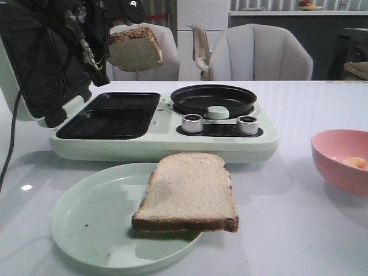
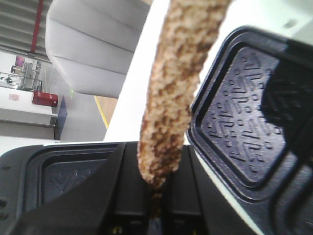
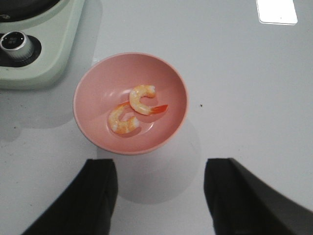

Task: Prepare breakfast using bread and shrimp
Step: 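Lower the bread slice onto the sandwich maker plate, release with left gripper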

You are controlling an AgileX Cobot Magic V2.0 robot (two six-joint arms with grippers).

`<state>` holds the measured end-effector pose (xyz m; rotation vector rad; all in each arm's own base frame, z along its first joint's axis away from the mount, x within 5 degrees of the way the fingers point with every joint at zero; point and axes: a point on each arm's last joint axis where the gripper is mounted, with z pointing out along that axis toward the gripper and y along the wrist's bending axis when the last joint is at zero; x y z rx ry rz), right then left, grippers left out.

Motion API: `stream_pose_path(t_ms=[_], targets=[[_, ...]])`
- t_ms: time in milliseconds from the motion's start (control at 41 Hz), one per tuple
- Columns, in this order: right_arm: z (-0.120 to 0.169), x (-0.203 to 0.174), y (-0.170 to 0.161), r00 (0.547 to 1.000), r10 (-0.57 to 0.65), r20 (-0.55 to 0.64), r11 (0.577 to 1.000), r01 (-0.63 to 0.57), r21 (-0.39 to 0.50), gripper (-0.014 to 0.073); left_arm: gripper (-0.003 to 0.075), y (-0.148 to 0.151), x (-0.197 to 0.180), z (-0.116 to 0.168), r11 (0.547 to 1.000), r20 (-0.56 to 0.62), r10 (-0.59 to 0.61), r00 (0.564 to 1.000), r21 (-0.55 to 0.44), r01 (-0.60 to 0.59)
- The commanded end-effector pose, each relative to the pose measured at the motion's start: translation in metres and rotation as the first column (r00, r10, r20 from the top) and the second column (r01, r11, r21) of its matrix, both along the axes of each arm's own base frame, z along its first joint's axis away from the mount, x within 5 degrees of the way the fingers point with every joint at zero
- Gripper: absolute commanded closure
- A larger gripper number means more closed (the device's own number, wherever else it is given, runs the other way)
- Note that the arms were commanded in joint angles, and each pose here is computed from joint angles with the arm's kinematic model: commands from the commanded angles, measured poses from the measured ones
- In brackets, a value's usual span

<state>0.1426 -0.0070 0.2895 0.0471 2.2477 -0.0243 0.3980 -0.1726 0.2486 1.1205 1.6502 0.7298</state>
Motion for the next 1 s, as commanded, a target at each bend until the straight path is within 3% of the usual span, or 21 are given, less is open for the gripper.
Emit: stream_pose_path(t_ms=[0,195,464,757,976], targets=[[0.016,0.006,-0.001,0.994,0.002,0.106,1.0,-0.001,-0.012,0.009,0.062,0.007,0.015,0.03,0.998,0.111,0.008,0.994,0.053,-0.014],[0.016,0.006,-0.001,0.994,0.002,0.106,1.0,-0.001,-0.012,0.009,0.062,0.009,0.026,0.01,0.992,0.077,0.004,0.997,0.122,-0.013],[0.016,0.006,-0.001,0.994,0.002,0.107,1.0,-0.001,-0.012,0.009,0.06,0.012,0.03,-0.001,0.991,0.046,-0.006,0.999,0.134,0.0],[0.016,0.006,-0.001,0.994,0.002,0.107,1.0,-0.001,-0.012,0.009,0.0274,0.016,0.028,-0.009,0.989,0.025,0.007,1.0,0.149,-0.01],[0.016,0.006,-0.001,0.994,0.002,0.107,1.0,-0.001,-0.012,0.009,0.0294,0.022,0.015,-0.016,0.986,-0.01,0.006,1.0,0.165,-0.005]])
